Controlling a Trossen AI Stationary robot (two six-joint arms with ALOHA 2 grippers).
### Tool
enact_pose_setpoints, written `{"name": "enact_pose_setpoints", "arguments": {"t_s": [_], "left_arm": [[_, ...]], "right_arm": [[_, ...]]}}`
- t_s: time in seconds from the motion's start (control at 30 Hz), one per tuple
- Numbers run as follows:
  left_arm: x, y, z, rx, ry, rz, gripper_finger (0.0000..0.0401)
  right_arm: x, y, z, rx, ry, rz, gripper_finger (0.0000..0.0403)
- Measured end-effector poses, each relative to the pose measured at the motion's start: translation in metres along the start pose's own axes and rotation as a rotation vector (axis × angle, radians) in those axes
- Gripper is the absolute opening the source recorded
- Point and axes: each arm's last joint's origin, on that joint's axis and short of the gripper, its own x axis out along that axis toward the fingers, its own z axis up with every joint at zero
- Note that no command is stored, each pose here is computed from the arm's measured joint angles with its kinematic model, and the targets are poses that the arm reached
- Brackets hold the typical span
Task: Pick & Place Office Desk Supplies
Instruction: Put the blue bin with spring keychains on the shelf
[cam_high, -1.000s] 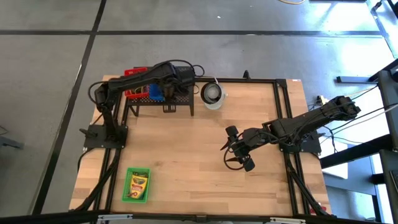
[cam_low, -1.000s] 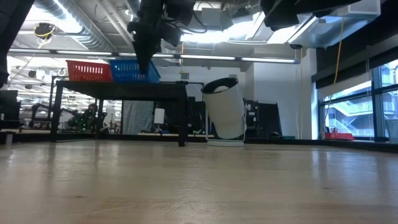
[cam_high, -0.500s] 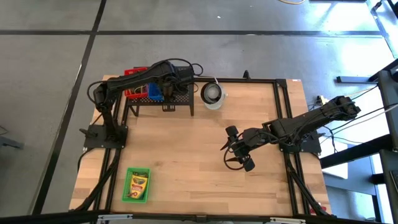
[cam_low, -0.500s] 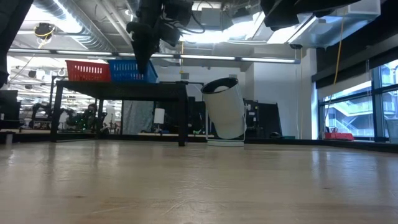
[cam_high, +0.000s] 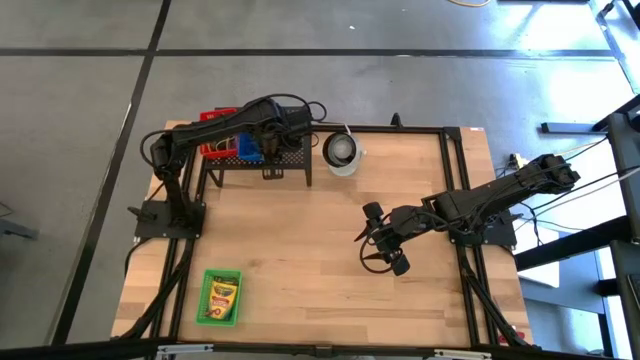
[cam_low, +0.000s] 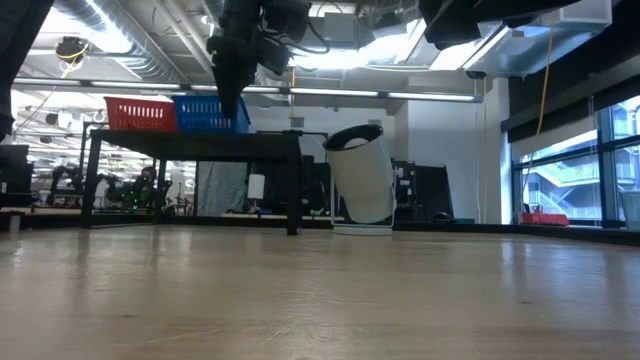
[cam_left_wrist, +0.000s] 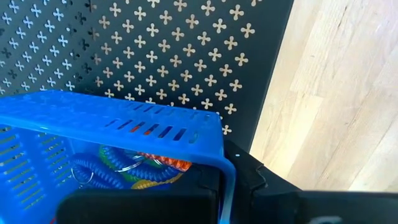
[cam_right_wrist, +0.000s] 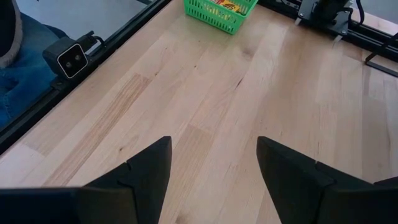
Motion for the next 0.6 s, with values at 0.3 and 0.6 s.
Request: {"name": "enact_pose_setpoints", "arguments": {"t_s": [0.3,0.6], "left_arm": [[-0.004,0.000,-0.003,-0.025,-0.011,0.005,0.0059],[-0.017,-0.001,-0.012,-0.022,-0.030,0.150,0.0129]], "right_arm": [[0.000,0.000,0.000,0.000,0.000,0.000,0.0237],[0.000,0.000,0.000,0.000,0.000,0.000,0.0237]]}}
